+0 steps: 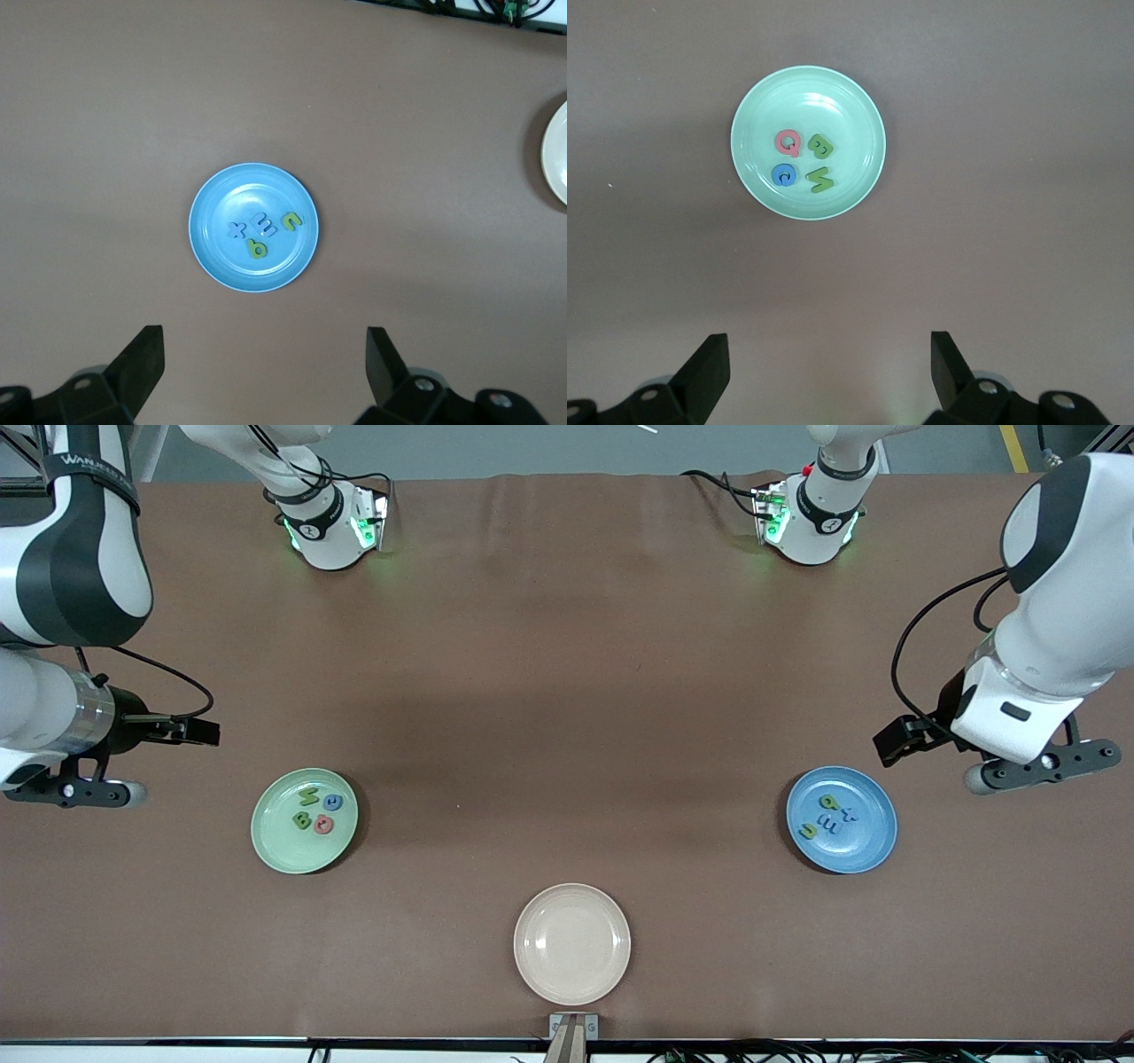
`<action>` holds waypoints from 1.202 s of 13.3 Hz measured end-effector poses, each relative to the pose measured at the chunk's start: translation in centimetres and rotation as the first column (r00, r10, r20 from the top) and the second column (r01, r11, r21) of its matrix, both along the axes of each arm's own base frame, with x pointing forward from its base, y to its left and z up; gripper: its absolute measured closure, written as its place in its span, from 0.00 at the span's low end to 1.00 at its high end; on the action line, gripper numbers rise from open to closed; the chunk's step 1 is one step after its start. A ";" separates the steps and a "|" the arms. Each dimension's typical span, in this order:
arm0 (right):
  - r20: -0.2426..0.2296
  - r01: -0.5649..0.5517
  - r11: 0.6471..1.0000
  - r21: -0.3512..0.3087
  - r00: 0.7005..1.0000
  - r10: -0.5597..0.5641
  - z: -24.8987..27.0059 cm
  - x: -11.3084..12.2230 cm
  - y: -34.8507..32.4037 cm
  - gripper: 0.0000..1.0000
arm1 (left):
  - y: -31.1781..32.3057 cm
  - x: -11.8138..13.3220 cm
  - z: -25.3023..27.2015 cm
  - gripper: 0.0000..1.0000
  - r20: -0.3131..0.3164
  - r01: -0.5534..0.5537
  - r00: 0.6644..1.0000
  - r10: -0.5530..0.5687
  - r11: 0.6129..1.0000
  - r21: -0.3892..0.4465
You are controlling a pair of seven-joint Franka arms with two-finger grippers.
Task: Sort upper and lower case letters into plates
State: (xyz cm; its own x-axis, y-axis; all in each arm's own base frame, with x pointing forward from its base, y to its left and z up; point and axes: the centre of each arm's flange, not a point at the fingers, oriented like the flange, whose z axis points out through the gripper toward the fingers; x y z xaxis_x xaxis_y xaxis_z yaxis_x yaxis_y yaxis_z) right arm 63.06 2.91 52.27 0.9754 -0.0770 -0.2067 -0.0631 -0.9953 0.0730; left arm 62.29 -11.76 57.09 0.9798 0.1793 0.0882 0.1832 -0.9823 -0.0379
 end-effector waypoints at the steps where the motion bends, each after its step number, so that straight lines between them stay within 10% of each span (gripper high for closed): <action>1: 0.005 0.000 1.000 0.003 1.000 0.000 0.5 -0.2 0.0 0.00 | 0.0 -0.2 0.2 0.00 -0.004 0.005 1.000 -0.005 1.000 0.004; 11: 0.087 0.007 0.999 0.032 0.996 -0.010 5.3 -6.6 -0.8 0.00 | -0.8 -5.1 5.8 0.00 -0.069 0.169 0.984 -0.163 0.982 0.086; 16: 0.125 -0.020 0.999 0.032 0.992 0.016 7.5 -9.9 -0.3 0.00 | 3.6 -7.7 7.0 0.00 -0.096 0.208 0.974 -0.207 0.978 -0.005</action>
